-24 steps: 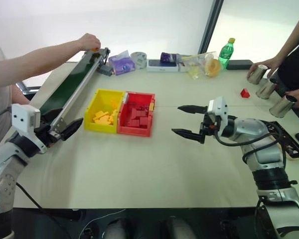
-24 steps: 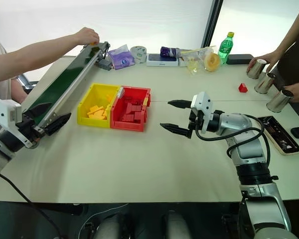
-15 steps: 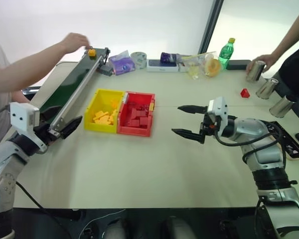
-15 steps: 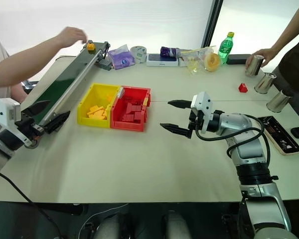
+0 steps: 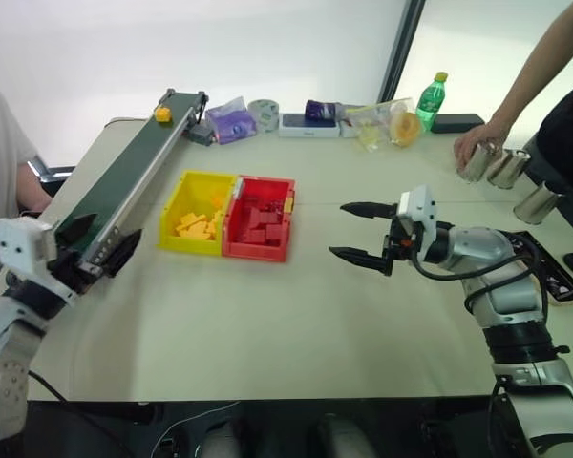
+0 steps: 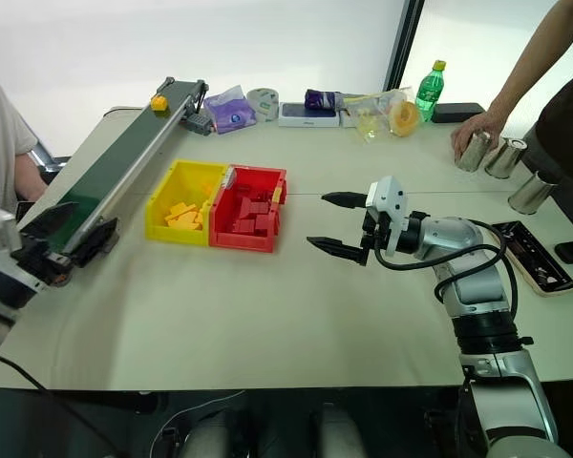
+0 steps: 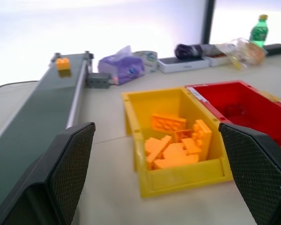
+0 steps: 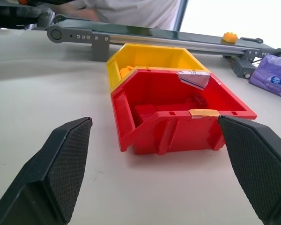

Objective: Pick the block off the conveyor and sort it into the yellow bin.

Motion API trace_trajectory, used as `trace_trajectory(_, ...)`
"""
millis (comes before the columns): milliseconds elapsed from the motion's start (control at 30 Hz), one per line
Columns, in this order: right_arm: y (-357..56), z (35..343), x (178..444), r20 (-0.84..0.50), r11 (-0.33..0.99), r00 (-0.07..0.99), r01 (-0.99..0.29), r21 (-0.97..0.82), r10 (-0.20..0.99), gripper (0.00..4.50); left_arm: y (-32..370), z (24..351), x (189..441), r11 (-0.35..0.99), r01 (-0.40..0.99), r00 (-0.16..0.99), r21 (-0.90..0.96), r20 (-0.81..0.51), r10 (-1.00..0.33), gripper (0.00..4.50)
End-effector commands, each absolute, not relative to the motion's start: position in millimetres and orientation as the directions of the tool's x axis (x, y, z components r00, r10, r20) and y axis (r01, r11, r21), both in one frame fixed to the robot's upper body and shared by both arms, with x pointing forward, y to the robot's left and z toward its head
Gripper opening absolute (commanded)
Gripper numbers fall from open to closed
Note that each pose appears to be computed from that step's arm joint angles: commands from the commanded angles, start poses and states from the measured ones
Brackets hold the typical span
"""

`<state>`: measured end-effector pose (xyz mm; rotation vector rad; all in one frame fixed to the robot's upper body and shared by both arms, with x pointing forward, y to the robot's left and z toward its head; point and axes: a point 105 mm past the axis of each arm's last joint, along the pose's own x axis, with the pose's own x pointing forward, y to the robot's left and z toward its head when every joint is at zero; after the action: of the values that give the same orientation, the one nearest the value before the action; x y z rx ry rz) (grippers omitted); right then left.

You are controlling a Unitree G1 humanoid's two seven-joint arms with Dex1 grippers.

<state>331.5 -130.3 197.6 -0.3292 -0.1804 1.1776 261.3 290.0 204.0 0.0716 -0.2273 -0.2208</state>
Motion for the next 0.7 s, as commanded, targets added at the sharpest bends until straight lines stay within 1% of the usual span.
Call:
trace_trajectory(33, -129, 208, 330, -0.002, 0.338, 0.366, -0.861, -0.38, 0.93, 4.5, 312, 208, 235, 0.991, 0.039, 0.955, 0.127, 0.287, -0.075, 4.46)
trace_trajectory(67, -129, 208, 330, -0.001, 0.337, 0.365, -0.861, -0.38, 0.931, 4.5, 315, 205, 232, 0.992, 0.015, 0.957, 0.124, 0.287, -0.05, 4.46)
trace_trajectory(200, -125, 209, 330, 0.002, 0.328, 0.354, -0.866, -0.377, 0.935, 4.5, 337, 187, 204, 0.99, -0.102, 0.958, 0.1, 0.276, 0.071, 4.46)
trace_trajectory(267, -123, 210, 331, 0.004, 0.321, 0.345, -0.869, -0.377, 0.939, 4.5, 342, 185, 197, 0.986, -0.133, 0.957, 0.1, 0.273, 0.102, 4.46)
trace_trajectory(533, -118, 218, 328, 0.026, 0.292, 0.304, -0.885, -0.363, 0.952, 4.5, 348, 192, 199, 0.984, -0.147, 0.951, 0.103, 0.287, 0.112, 4.46)
trace_trajectory(700, -117, 218, 327, 0.026, 0.292, 0.304, -0.885, -0.363, 0.952, 4.5, 351, 195, 203, 0.984, -0.145, 0.951, 0.102, 0.29, 0.11, 4.46)
